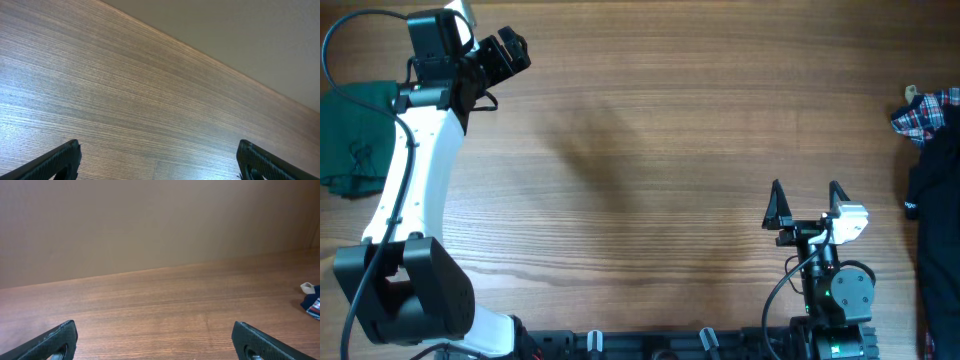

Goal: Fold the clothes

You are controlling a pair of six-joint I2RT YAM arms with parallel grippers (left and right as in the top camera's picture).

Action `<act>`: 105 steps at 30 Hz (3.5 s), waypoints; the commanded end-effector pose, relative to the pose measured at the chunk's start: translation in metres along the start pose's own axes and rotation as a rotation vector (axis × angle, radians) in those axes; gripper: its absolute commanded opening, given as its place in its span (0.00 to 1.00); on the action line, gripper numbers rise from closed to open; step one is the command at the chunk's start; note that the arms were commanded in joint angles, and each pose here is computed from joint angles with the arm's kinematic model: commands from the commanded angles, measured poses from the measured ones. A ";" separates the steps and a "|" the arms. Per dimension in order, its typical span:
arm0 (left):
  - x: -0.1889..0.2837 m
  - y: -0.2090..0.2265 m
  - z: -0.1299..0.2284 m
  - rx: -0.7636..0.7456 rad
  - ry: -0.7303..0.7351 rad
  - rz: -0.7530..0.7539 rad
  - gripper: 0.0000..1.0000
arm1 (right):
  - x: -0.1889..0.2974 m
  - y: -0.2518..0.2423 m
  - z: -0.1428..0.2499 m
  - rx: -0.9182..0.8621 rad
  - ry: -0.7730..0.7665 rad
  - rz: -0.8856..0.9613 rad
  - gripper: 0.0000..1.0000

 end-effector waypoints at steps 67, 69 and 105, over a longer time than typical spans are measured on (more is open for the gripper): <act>0.137 0.095 0.223 -0.289 -0.668 0.057 1.00 | 0.001 0.000 -0.001 0.017 -0.009 -0.007 1.00; 0.137 0.095 0.223 -0.289 -0.668 0.056 1.00 | 0.001 0.000 -0.001 0.016 -0.009 -0.007 1.00; 0.138 0.097 0.222 -0.355 -0.672 0.021 1.00 | 0.001 0.000 -0.001 0.017 -0.009 -0.007 1.00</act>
Point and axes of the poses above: each gripper's point midway between its finger pads, its own x axis back along the fingers, its own y axis along the line the jaws close on, z = x × y, the point moved 8 cm from there along x, back along the fingers, and after that the axes turned 3 degrees about x, right-handed, at the moved point
